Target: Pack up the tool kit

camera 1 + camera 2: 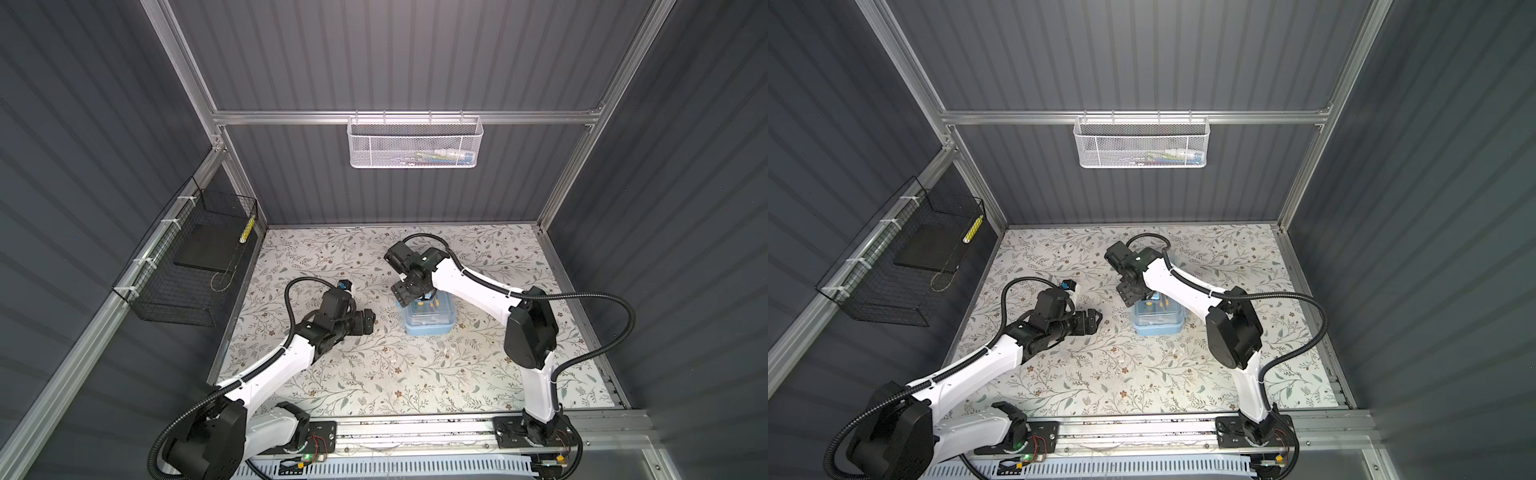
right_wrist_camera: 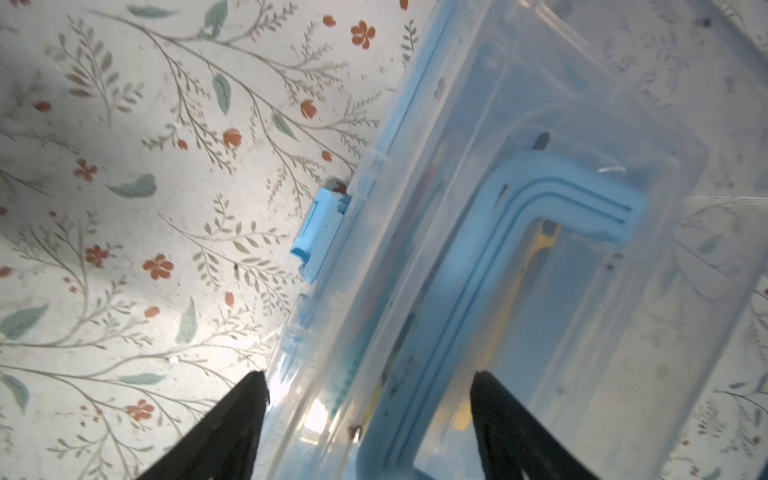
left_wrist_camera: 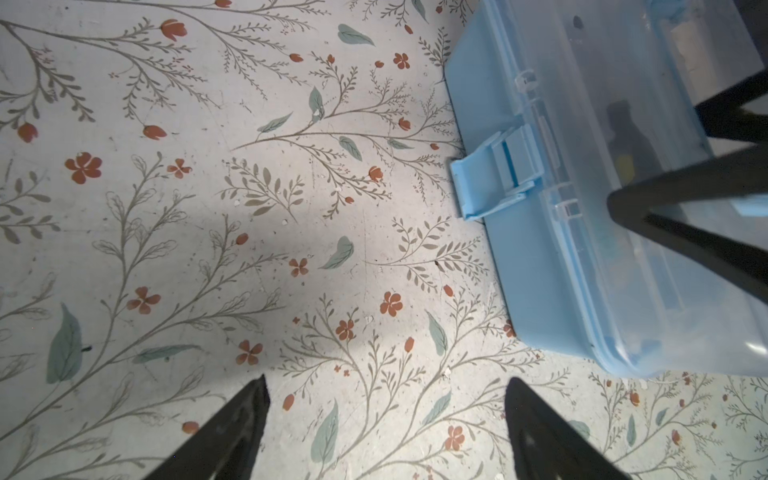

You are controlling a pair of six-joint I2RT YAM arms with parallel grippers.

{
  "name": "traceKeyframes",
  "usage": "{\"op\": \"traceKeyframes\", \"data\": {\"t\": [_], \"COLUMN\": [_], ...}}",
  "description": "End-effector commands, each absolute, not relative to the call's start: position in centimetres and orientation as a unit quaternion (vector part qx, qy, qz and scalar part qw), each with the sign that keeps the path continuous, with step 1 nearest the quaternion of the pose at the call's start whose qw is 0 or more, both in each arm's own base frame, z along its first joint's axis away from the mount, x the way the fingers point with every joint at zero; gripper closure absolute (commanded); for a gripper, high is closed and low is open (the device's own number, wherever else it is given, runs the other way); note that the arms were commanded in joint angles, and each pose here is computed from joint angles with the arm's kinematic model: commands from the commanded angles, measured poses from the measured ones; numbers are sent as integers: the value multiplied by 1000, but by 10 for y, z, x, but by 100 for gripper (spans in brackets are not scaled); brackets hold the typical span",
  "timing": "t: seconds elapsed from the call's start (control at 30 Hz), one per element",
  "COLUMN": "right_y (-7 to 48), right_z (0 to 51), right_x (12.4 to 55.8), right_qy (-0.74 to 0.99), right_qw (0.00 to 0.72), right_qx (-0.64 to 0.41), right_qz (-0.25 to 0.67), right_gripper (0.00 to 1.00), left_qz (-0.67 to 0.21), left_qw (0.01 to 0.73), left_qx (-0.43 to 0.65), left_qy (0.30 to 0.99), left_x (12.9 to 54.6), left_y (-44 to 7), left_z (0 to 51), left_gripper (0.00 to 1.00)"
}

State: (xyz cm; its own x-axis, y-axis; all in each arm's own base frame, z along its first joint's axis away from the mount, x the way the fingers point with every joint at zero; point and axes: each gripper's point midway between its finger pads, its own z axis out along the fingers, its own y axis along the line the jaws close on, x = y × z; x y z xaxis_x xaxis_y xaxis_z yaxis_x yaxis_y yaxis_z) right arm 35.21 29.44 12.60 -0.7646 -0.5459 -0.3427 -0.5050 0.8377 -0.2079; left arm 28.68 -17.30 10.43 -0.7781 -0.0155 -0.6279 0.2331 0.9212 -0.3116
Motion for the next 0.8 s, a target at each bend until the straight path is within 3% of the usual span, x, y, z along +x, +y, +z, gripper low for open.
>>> {"op": "traceKeyframes", "data": {"t": [0.0,0.37,0.63,0.7,0.77], "right_y": [249,223,209,193,182], "right_z": [131,151,194,198,203], "right_x": [336,292,323,341,356], "right_qy": [930,939,934,930,924], "right_qw": [174,181,270,290,304], "right_qx": [-300,-291,-185,-143,-114], "right_qz": [-119,-32,146,175,201], "right_gripper": [21,20,14,14,13], "left_qz": [-205,-235,-333,-296,-191], "left_qw": [327,311,309,336,343], "left_qx": [73,113,79,104,157], "left_qy": [920,914,888,888,906], "left_x": [294,307,323,322,320], "left_y": [-184,-211,-247,-251,-246], "left_z": [111,102,103,99,89], "left_gripper": [8,1,0,0,0]}}
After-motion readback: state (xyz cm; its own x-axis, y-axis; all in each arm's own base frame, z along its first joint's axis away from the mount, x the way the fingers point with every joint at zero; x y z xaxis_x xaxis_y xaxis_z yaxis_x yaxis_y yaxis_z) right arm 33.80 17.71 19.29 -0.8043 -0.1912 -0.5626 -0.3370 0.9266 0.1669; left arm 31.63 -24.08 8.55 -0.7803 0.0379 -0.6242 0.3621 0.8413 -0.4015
